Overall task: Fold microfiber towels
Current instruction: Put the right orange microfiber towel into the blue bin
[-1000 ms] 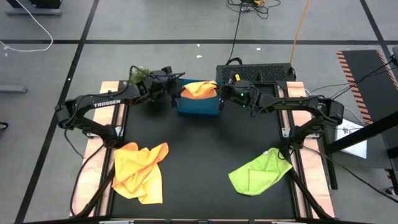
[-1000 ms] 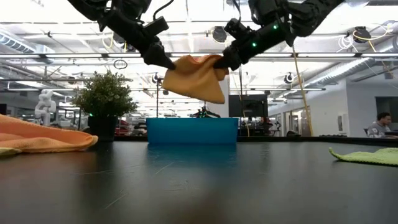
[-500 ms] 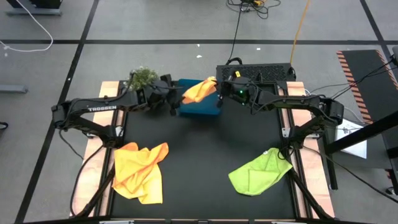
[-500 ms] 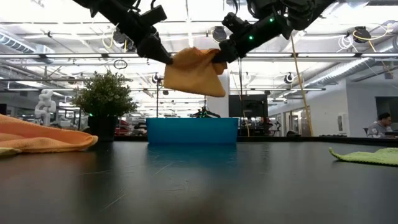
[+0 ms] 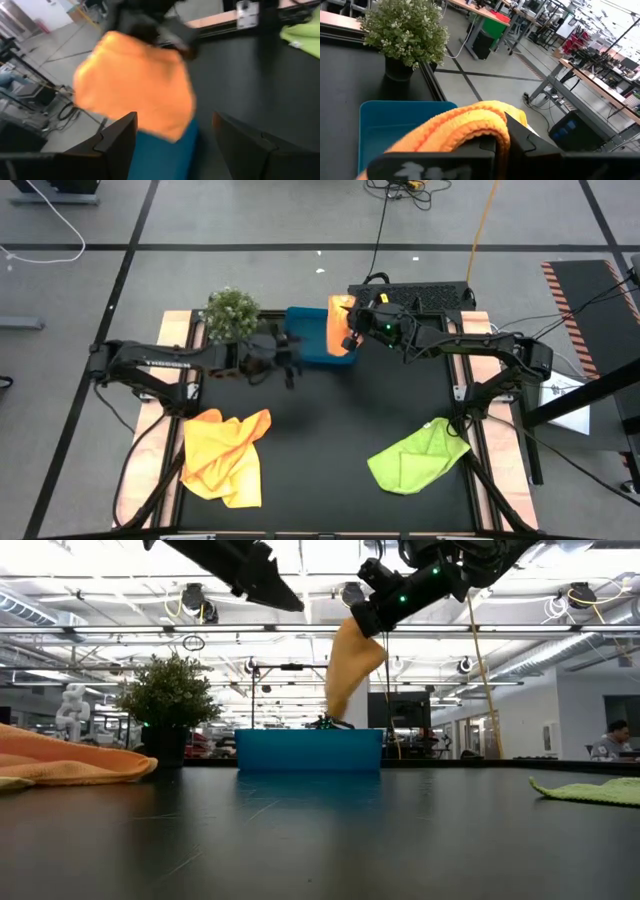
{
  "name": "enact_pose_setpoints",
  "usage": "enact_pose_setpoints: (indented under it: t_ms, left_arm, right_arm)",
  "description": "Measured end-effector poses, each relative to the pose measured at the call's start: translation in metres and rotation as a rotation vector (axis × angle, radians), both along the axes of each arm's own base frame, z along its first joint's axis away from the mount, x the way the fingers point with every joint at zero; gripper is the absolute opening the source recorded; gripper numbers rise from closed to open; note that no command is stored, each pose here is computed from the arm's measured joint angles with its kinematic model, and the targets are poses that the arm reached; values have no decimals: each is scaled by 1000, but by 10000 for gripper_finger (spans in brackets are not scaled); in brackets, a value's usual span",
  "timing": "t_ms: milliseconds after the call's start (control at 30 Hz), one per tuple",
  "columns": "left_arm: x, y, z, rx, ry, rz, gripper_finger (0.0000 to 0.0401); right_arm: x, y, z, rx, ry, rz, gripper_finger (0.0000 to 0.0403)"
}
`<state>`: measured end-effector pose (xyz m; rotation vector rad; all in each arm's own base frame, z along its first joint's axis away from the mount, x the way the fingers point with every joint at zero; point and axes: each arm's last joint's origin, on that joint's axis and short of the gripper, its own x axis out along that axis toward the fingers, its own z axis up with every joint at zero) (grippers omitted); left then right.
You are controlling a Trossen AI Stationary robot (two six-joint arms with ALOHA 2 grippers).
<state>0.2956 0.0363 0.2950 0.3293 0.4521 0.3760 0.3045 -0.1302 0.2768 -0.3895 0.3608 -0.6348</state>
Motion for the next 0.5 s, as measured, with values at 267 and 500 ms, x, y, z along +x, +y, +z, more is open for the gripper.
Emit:
enact_pose_setpoints:
  t_ms: [267,500]
  left_arm:
    - [44,-22,-36,156,-47,177,262]
    - [75,-20,-67,285,-95,271,262]
  right_arm:
    - [0,0,1,19,-29,-6,0]
    - [0,0,1,26,-35,-8,0]
